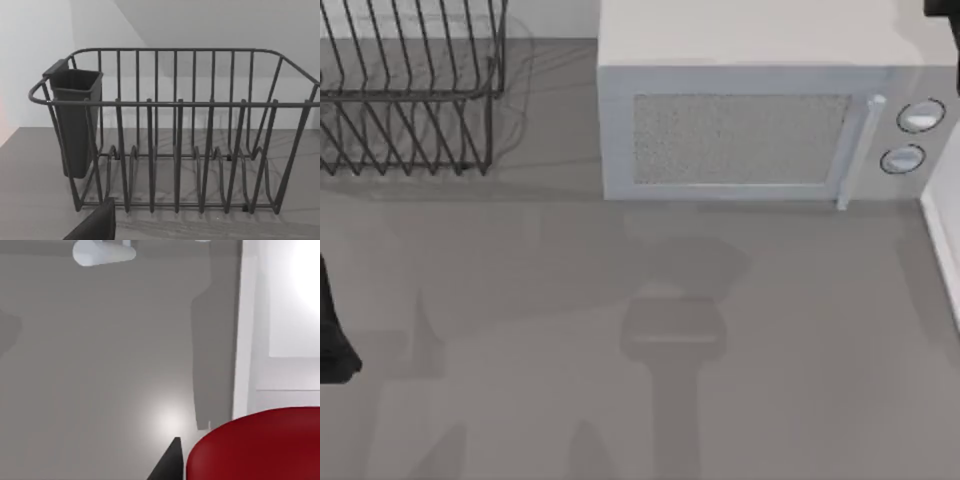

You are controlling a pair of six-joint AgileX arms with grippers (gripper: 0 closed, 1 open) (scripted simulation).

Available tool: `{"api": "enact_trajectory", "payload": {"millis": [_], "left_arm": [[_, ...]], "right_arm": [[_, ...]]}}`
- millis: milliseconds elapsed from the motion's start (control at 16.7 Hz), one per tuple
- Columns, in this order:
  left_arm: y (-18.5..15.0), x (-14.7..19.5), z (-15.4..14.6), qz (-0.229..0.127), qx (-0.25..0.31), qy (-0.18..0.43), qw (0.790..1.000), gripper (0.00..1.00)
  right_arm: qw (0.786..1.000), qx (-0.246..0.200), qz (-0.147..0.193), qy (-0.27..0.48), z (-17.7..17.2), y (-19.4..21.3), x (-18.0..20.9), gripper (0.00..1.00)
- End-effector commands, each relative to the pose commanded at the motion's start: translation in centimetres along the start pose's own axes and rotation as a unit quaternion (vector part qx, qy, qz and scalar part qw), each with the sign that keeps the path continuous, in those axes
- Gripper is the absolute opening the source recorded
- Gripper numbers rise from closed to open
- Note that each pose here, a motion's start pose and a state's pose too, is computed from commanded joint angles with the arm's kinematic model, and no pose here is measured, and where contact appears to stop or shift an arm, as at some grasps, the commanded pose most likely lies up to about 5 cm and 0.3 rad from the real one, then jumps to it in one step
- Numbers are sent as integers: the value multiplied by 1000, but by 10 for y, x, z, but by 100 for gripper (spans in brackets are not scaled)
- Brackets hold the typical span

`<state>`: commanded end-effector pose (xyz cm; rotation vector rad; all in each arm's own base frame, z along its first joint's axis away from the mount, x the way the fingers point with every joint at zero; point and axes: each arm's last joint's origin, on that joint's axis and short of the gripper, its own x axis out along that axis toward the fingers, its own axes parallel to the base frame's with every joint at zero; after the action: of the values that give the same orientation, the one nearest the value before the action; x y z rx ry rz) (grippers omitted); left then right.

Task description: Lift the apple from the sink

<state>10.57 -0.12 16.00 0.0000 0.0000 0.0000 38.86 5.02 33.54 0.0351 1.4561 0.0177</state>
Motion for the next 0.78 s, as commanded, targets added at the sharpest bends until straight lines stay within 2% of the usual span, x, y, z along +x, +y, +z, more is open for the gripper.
{"api": "enact_trajectory", "payload": {"millis": [240,420,600,780], "left_arm": [[0,0,0,0,0,0,1000,100],[0,0,0,0,0,0,1000,100],[0,0,0,0,0,0,1000,100],[0,0,0,0,0,0,1000,100]], "right_arm": [[1000,-1,6,21,-45,89,14,0],[999,-1,-1,40,-83,139,35,0],[998,-1,-13,54,-113,170,52,0],[998,-1,-17,57,-124,179,58,0]]}}
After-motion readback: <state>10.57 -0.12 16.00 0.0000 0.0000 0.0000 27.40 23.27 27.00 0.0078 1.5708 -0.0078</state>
